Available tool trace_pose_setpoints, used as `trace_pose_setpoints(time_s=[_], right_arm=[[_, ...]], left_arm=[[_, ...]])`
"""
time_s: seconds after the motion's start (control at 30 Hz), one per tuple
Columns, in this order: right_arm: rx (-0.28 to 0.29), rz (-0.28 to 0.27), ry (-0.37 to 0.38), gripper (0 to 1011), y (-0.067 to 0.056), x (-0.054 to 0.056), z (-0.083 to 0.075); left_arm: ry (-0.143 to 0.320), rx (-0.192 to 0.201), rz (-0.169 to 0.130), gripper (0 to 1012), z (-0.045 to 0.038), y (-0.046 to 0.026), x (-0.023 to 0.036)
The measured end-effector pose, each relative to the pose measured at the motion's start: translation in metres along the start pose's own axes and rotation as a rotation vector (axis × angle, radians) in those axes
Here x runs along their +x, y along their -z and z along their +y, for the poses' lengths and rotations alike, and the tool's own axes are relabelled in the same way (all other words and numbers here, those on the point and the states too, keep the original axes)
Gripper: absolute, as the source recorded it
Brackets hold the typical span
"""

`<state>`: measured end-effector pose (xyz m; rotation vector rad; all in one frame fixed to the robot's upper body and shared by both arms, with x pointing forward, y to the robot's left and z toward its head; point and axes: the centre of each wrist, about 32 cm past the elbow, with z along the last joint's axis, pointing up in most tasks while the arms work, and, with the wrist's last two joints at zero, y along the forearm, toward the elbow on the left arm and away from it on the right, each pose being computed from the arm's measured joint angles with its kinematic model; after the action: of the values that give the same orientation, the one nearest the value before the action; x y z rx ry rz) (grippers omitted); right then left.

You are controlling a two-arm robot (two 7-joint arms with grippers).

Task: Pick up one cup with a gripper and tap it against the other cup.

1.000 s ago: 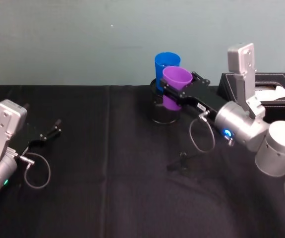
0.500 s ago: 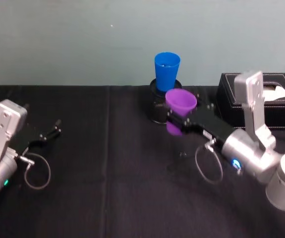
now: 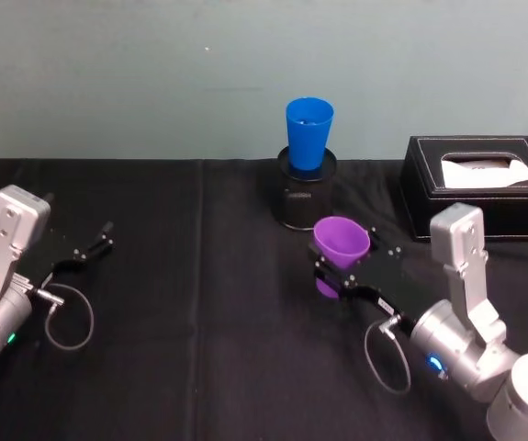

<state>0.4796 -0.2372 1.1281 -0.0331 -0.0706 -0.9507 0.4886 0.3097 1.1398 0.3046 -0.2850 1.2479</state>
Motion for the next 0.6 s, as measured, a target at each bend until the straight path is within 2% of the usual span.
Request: trace_pose_setpoints(time_s=[0.23, 0.6], right_arm=[[-0.007, 0.002, 0.014, 734, 0.019, -0.006, -0.002], [-0.005, 0.013, 0.011, 734, 0.029, -0.010, 0.000]], left_arm=[[0.000, 0.000, 0.000, 1000, 0.0000, 0.0000, 0.0000], [0.000, 0.000, 0.000, 1000, 0.0000, 0.0000, 0.0000]])
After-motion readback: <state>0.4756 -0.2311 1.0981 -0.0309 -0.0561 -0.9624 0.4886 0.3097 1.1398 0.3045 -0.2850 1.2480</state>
